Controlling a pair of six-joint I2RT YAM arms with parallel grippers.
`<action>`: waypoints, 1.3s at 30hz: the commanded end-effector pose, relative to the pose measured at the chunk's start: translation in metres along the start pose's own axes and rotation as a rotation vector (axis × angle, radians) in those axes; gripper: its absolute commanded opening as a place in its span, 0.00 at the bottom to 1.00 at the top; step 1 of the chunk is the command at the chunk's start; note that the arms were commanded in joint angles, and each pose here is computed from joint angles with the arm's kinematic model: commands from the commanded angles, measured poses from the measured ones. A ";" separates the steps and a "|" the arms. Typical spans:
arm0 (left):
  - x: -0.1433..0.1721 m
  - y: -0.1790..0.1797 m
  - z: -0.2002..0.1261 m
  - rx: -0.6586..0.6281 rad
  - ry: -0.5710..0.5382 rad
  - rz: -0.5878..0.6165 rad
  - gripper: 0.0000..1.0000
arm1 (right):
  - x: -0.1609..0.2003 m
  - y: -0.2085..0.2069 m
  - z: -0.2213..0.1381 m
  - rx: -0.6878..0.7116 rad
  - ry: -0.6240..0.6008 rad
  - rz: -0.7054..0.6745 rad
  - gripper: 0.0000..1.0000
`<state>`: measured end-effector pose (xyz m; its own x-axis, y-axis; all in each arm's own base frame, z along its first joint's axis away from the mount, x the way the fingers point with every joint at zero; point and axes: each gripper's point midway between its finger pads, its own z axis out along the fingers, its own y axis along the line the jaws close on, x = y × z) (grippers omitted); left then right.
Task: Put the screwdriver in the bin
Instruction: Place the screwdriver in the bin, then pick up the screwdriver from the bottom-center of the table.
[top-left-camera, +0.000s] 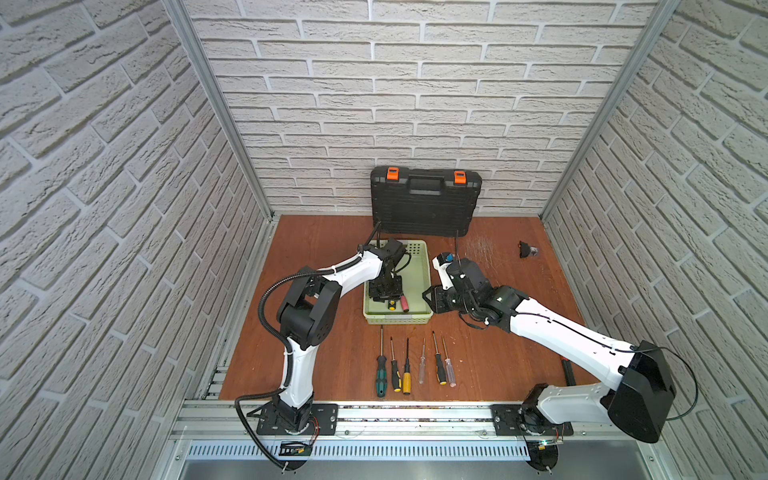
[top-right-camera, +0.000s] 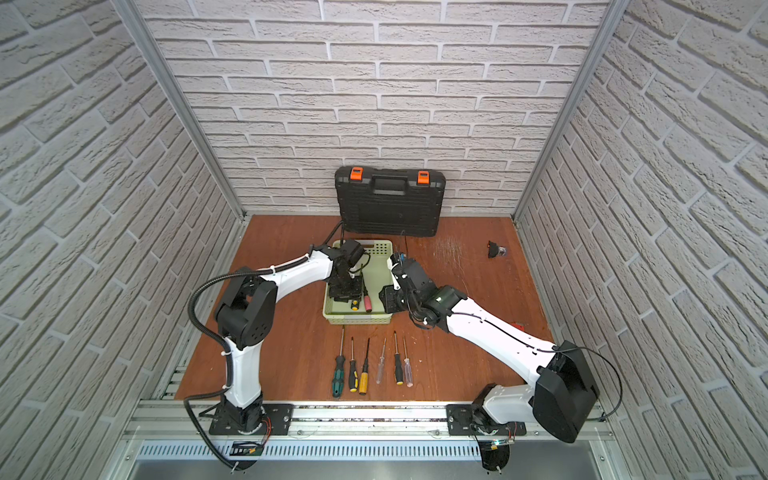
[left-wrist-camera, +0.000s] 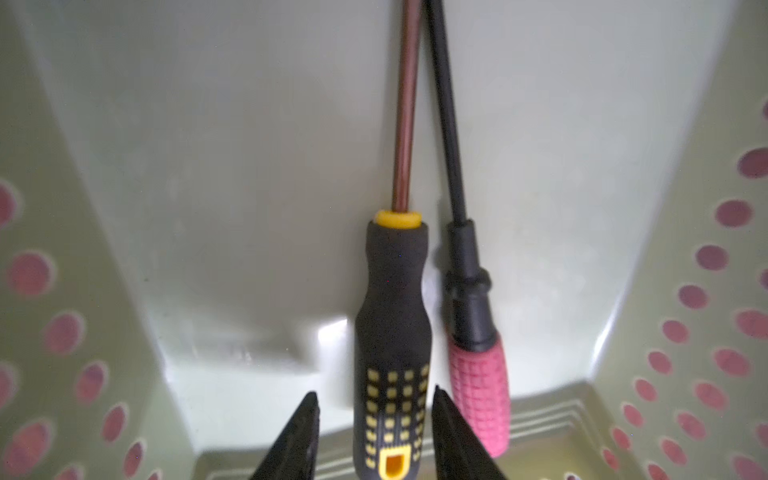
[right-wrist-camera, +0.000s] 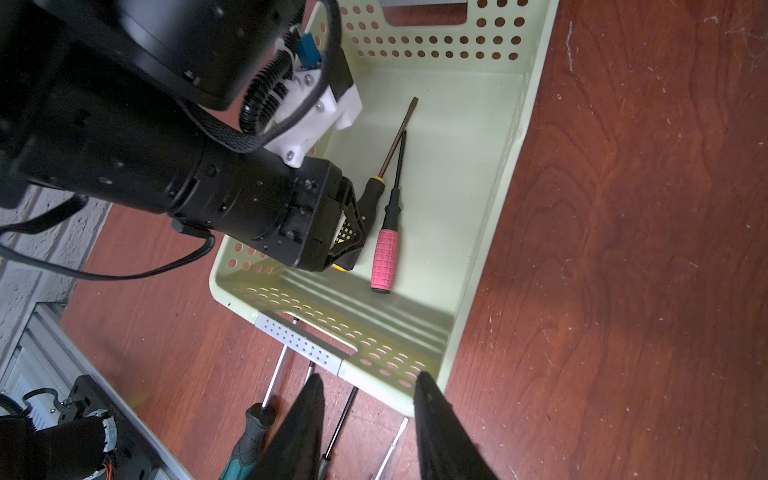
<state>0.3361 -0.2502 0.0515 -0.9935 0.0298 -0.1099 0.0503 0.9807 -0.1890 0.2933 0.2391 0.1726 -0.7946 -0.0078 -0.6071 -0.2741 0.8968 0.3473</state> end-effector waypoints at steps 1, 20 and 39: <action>-0.003 0.000 -0.033 -0.001 -0.073 0.023 0.46 | -0.010 0.006 -0.002 -0.013 -0.016 -0.001 0.39; 0.043 0.086 -0.154 -0.017 -0.279 -0.070 0.46 | 0.014 -0.006 -0.001 0.087 0.091 -0.141 0.45; 0.109 0.157 -0.104 -0.102 -0.300 -0.233 0.50 | 0.104 -0.022 -0.036 0.289 0.239 -0.166 0.45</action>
<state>0.2151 -0.0759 0.1081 -0.9348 -0.1902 -0.2999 -0.1594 0.9794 -0.1242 0.2094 0.2131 0.1365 -0.8338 -0.2833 -0.4738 -0.3388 0.9403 0.0340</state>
